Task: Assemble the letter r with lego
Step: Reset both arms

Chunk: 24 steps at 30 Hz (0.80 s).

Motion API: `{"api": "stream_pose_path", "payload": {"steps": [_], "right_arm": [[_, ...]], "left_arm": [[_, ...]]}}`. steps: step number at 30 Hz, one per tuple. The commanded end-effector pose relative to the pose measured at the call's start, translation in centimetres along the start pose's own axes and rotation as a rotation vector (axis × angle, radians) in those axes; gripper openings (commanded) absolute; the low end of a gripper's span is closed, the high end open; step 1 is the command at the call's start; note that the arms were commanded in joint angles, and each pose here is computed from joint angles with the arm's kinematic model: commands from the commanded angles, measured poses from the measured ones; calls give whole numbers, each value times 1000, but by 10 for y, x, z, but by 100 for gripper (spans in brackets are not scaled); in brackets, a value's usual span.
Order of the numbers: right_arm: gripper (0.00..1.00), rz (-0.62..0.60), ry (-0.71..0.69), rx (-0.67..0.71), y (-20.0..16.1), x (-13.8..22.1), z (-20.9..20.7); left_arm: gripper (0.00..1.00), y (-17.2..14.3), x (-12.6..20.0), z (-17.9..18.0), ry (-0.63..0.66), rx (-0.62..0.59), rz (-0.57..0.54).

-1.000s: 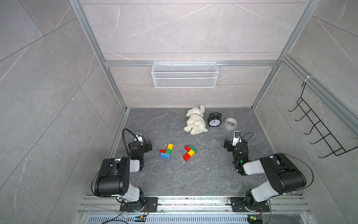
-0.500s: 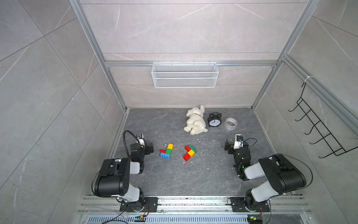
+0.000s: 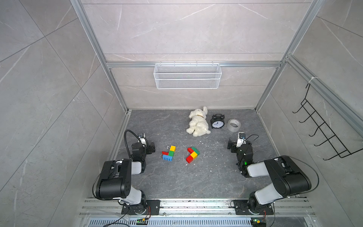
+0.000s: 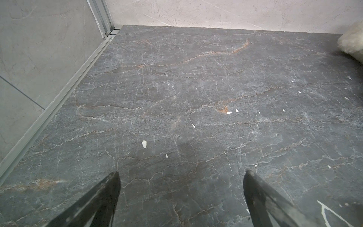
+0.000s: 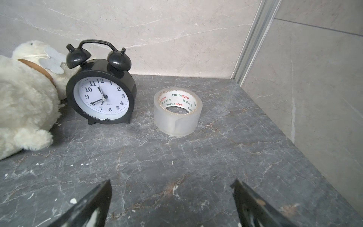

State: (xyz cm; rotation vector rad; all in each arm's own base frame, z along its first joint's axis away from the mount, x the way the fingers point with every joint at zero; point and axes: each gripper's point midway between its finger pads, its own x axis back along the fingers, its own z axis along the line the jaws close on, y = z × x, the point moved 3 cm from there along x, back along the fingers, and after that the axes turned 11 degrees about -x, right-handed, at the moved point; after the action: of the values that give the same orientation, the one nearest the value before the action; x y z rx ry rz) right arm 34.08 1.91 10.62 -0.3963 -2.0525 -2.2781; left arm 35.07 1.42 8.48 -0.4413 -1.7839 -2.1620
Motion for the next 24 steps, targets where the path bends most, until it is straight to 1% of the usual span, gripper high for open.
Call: {"api": "stream_pose_path", "payload": {"steps": [1,3,5,7,9,24], "right_arm": [[99,-97,42,-29,9,13,0],[99,-75,31,-28,10,9,1],[99,-6,-5,-16,7,-4,1],[99,53,-13,-4,4,-14,4],[99,39,-12,-7,5,-12,2],[99,56,-2,-13,5,-15,2]], "left_arm": [[100,14,-2,7,24,7,-37],[100,13,-1,7,23,9,-37],[100,13,-1,7,24,8,-37],[100,14,-2,7,24,8,-38],[100,14,-2,7,23,8,-38],[100,14,-2,7,24,8,-37]]}}
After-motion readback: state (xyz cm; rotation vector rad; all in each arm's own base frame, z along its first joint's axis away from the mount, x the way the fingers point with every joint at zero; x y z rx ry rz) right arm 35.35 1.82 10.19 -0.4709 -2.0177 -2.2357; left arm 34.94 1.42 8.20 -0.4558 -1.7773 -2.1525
